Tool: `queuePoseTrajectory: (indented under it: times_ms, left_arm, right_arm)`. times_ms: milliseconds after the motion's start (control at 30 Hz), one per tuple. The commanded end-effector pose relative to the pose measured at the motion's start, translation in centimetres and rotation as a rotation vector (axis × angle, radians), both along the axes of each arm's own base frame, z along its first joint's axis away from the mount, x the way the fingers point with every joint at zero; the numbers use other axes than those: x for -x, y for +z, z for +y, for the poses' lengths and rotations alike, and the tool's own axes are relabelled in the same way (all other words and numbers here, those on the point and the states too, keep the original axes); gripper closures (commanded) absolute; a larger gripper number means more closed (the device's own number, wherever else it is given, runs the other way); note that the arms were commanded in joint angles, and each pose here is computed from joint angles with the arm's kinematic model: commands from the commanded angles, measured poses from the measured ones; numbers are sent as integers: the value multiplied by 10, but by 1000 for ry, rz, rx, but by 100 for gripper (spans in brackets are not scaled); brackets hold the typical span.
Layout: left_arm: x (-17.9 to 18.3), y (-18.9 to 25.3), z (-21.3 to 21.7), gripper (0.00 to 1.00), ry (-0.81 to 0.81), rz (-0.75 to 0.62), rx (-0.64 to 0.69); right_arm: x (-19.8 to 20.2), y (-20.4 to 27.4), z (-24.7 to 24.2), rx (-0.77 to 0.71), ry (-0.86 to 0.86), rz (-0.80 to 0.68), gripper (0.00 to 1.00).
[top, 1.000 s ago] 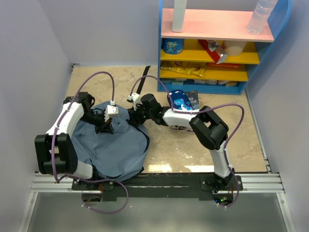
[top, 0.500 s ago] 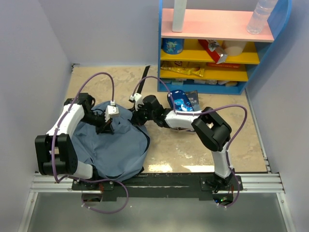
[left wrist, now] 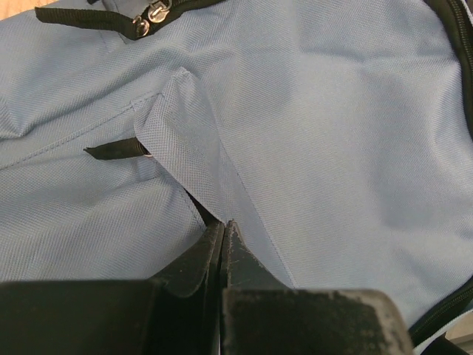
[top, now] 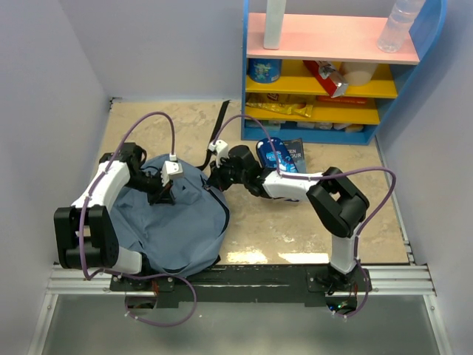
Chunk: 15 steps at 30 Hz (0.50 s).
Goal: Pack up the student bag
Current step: Unzip the student bag at the center of the board.
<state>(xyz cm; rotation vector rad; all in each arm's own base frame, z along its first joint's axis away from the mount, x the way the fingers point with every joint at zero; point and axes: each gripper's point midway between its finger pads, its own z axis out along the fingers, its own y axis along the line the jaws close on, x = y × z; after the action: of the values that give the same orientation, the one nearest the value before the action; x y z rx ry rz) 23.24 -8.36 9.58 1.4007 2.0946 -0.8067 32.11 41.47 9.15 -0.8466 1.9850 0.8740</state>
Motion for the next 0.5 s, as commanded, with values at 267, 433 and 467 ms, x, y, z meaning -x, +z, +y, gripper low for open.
queuePoseTrajectory:
  times_ms: [267, 433, 467]
  left_arm:
    - [-43, 30, -5, 60, 100, -136, 44]
    - [-92, 69, -27, 31, 109, -250, 124]
    - [-97, 64, -35, 27, 100, -224, 129]
  right_arm:
    - [0, 33, -3, -96, -26, -30, 100]
    - [1, 41, -2, -125, -21, -26, 100]
    - [2, 43, -1, -131, -20, -23, 100]
